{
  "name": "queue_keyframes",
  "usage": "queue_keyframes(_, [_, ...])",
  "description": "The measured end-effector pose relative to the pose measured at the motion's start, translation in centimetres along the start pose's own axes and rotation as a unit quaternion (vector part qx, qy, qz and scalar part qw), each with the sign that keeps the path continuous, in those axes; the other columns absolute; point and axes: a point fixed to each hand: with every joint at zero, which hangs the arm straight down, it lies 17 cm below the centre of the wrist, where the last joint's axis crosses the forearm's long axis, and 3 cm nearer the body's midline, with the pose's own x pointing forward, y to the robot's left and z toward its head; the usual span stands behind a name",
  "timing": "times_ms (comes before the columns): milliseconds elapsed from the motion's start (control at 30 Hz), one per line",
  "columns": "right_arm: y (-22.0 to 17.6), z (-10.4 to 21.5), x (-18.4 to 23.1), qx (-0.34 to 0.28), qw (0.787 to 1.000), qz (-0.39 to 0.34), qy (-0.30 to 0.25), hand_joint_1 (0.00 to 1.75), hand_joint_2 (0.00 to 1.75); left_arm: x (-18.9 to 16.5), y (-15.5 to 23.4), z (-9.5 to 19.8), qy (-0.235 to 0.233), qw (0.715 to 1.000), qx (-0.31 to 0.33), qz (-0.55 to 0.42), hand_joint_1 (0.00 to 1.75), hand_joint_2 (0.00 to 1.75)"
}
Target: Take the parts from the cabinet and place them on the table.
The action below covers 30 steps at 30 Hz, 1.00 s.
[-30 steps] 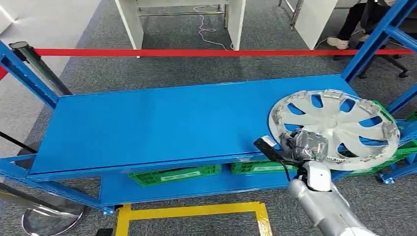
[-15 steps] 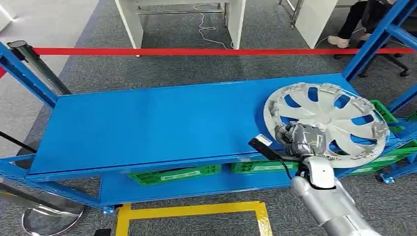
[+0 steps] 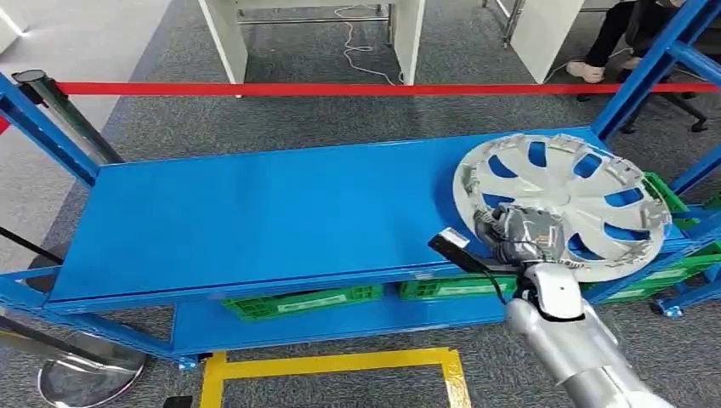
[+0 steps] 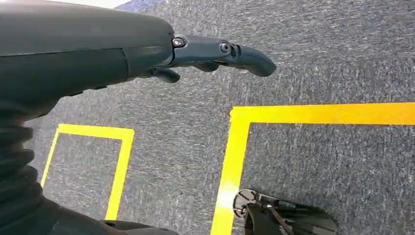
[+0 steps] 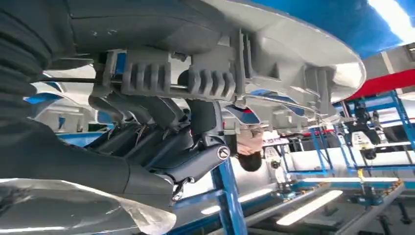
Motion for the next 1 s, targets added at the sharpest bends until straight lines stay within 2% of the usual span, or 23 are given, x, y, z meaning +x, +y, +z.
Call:
queue_keyframes(533, [-4.4, -3.7, 1.4, -0.045, 0.997, 0.035, -0.052, 1.75, 1.75, 0.0, -0.9, 0.4, 0.001, 1.0, -0.011, 0.003, 0.0, 1.75])
queue_keyframes(633, [-5.6, -4.5, 2.2, -0.057, 0.995, 0.045, -0.067, 1.75, 1.75, 0.5, -0.9, 0.4, -0.013, 1.0, -0.007, 0.003, 0.0, 1.75])
queue_keyframes(667, [-6.0, -4.7, 2.4, -0.063, 0.994, 0.047, -0.071, 1.75, 1.75, 0.8, -0.9, 0.5, -0.023, 1.0, -0.006, -0.002, 0.0, 0.0])
queue_keyframes(800, [-7.9, -5.0, 3.6, -0.081, 0.991, 0.051, -0.094, 1.75, 1.75, 1.7, -2.8, 0.9, -0.047, 0.997, -0.054, 0.015, 0.0, 0.0])
queue_keyframes(833, [-8.2, -5.0, 3.9, -0.084, 0.99, 0.051, -0.1, 1.75, 1.75, 2.0, -2.9, 1.0, -0.053, 0.997, -0.057, 0.018, 0.0, 1.75])
queue_keyframes(1000, [-9.3, -4.7, 5.7, -0.093, 0.987, 0.044, -0.125, 1.75, 1.75, 2.6, -2.7, 1.1, -0.063, 0.996, -0.049, 0.049, 0.0, 1.75])
